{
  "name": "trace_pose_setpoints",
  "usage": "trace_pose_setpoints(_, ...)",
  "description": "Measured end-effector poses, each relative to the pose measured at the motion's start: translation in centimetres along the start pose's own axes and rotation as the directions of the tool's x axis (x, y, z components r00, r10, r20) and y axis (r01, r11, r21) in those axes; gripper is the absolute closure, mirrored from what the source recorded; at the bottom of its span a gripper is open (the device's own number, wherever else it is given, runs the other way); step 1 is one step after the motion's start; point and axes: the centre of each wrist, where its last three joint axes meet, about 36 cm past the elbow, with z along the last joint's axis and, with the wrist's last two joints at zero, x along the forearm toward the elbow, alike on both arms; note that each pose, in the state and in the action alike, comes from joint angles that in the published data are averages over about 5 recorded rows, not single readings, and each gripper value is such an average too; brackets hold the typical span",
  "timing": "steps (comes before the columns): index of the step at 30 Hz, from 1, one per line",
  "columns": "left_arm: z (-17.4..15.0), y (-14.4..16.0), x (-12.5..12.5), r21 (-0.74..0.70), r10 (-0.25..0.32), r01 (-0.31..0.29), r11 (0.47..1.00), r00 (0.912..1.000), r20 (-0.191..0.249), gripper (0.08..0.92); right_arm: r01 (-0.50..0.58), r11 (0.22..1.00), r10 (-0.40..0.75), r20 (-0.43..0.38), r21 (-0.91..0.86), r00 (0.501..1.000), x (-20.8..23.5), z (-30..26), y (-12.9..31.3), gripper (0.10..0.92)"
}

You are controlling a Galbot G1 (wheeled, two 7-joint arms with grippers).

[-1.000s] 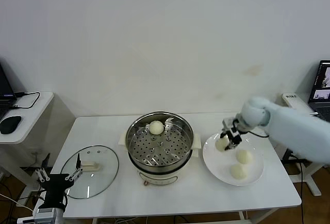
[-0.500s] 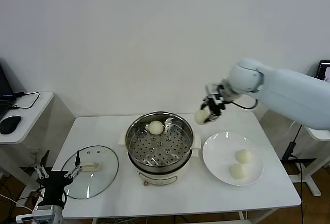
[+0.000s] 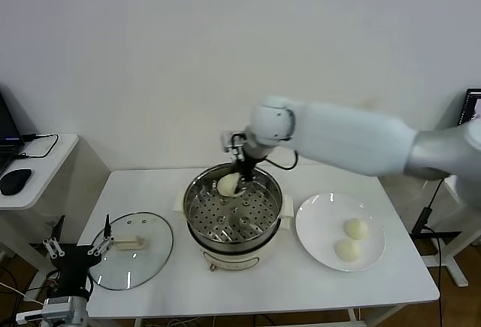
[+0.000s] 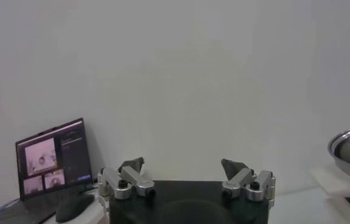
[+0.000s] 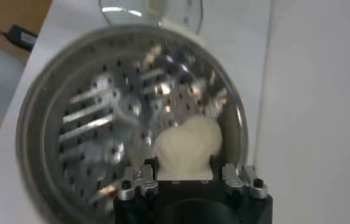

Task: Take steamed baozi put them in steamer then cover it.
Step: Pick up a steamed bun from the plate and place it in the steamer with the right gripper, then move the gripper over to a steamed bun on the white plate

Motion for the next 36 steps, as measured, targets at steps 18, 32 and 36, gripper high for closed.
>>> trace_pose_setpoints(18, 0.3, -0.1, -0.1, 0.003, 0.001, -0.001, 1.000, 1.0000, -0.007, 0.177, 0.048, 0.999, -0.049, -0.015, -0.015, 0.999, -5.2, -3.6, 0.5, 0.295)
trace_pose_setpoints(32, 0.0, -0.5, -0.2, 0.007, 0.019, -0.019, 1.000, 0.9998, 0.003, 0.177, 0.005, 0.996, 0.002, -0.081, 0.091, 0.997, 3.2, 3.4, -0.3, 0.200)
trace_pose_setpoints(36, -0.2, -0.6, -0.1, 0.005, 0.026, -0.026, 1.000, 0.9997, 0.005, 0.177, 0.004, 0.994, 0.007, -0.101, 0.105, 0.995, 6.4, 8.0, 0.9, 0.200)
